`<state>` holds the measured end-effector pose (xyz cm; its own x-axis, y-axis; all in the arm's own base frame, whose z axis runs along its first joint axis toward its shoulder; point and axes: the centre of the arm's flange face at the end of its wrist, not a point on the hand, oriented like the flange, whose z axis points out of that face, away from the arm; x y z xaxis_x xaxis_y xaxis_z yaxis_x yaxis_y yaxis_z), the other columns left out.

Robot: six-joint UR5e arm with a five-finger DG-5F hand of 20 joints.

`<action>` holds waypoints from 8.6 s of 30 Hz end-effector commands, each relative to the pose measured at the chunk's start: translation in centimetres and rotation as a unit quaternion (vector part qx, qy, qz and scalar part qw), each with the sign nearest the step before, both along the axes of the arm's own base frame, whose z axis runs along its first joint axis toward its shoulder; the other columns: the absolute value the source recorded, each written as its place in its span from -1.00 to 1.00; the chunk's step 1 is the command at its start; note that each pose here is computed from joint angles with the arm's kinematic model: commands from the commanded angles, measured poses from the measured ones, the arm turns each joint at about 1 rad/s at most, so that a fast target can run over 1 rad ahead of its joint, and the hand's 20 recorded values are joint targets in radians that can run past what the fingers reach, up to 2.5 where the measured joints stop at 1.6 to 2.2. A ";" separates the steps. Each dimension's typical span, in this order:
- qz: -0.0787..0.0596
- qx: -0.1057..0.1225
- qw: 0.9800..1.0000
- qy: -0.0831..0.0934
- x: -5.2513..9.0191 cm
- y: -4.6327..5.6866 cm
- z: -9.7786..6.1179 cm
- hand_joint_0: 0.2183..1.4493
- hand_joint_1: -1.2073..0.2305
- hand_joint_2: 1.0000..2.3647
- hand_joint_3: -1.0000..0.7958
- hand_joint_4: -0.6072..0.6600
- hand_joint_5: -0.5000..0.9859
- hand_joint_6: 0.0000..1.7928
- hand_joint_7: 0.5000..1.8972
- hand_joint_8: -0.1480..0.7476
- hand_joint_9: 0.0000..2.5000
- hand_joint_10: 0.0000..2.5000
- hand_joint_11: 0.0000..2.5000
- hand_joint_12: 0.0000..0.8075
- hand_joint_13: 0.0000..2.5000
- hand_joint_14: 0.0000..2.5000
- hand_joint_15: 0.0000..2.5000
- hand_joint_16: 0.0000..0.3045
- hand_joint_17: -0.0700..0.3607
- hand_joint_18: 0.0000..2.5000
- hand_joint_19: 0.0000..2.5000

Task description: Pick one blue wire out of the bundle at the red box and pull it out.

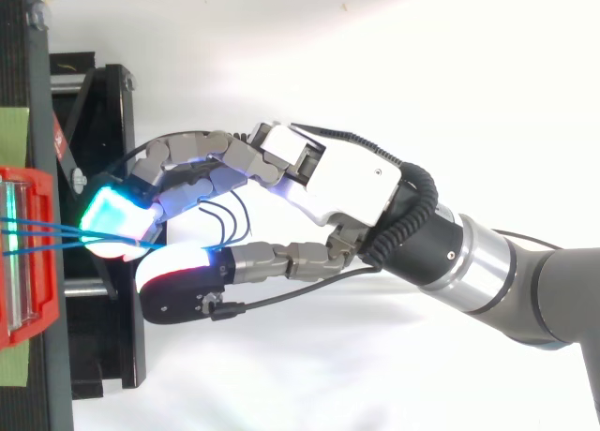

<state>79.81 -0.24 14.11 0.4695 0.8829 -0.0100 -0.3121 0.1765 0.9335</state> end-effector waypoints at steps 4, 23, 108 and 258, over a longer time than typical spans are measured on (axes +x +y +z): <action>-0.001 -0.002 1.000 0.001 0.0 0.0 0.0 -0.38 -0.30 -0.98 -0.12 0.23 -0.55 0.04 -0.48 -0.06 -0.36 -0.99 -0.51 -0.05 -0.51 -0.99 -0.62 -0.69 -0.18 -0.59 -0.59; -0.001 -0.001 1.000 -0.001 0.1 0.0 0.1 -0.38 -0.28 -0.98 -0.22 0.26 -0.50 -0.01 -0.25 -0.09 -0.24 -0.99 -0.49 -0.10 -0.50 -0.99 -0.62 -0.72 -0.23 -0.60 -0.57; -0.003 -0.020 1.000 0.003 0.4 -0.4 0.7 -0.37 -0.33 -0.98 -0.10 0.22 -0.52 -0.05 -0.36 -0.07 -0.23 -0.99 -0.48 -0.04 -0.49 -0.99 -0.62 -0.68 -0.17 -0.54 -0.57; 0.004 -0.009 1.000 0.012 0.1 0.1 3.2 -0.31 -0.47 -0.98 -0.16 0.22 -0.56 -0.04 -0.45 -0.14 -0.29 -0.98 -0.46 -0.11 -0.56 -0.99 -0.65 -0.71 -0.22 -0.60 -0.58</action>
